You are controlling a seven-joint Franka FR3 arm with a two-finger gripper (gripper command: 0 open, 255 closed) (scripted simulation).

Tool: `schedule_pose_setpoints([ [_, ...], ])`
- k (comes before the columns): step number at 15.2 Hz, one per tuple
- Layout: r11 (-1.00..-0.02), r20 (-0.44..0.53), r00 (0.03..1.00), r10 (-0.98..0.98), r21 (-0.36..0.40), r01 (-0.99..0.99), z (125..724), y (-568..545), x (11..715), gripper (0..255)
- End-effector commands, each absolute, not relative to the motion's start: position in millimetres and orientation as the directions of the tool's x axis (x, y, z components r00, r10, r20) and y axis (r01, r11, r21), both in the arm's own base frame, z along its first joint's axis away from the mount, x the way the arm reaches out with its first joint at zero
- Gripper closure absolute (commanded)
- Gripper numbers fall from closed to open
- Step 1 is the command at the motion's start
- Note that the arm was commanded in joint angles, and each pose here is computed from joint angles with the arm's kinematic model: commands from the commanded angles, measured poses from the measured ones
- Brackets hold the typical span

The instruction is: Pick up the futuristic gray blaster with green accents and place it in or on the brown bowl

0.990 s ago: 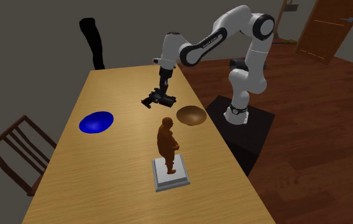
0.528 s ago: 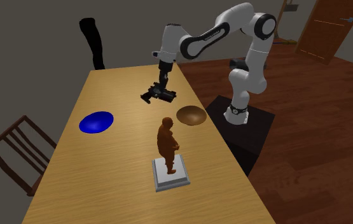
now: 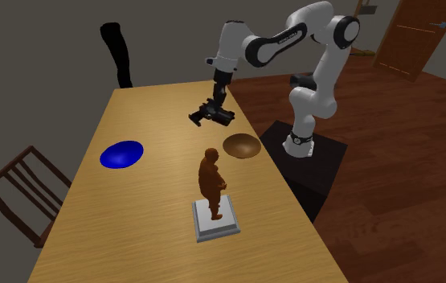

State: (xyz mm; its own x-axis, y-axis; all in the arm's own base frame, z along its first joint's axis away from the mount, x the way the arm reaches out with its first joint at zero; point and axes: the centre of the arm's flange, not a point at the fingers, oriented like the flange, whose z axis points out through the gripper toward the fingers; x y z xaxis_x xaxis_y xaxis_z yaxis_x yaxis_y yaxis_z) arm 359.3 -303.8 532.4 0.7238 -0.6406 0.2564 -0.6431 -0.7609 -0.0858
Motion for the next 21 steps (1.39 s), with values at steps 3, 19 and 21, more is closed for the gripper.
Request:
schedule_pose_setpoints([
  [3,-0.761,0.258,0.723,-0.641,-0.085,-0.644,543.7,-253.0,342.5,255],
  [19,-0.761,0.258,0.723,-0.641,-0.085,-0.644,524.4,-168.8,309.8,255],
  [21,-0.761,0.258,0.723,-0.641,-0.085,-0.644,513.8,-168.8,309.8,255],
])
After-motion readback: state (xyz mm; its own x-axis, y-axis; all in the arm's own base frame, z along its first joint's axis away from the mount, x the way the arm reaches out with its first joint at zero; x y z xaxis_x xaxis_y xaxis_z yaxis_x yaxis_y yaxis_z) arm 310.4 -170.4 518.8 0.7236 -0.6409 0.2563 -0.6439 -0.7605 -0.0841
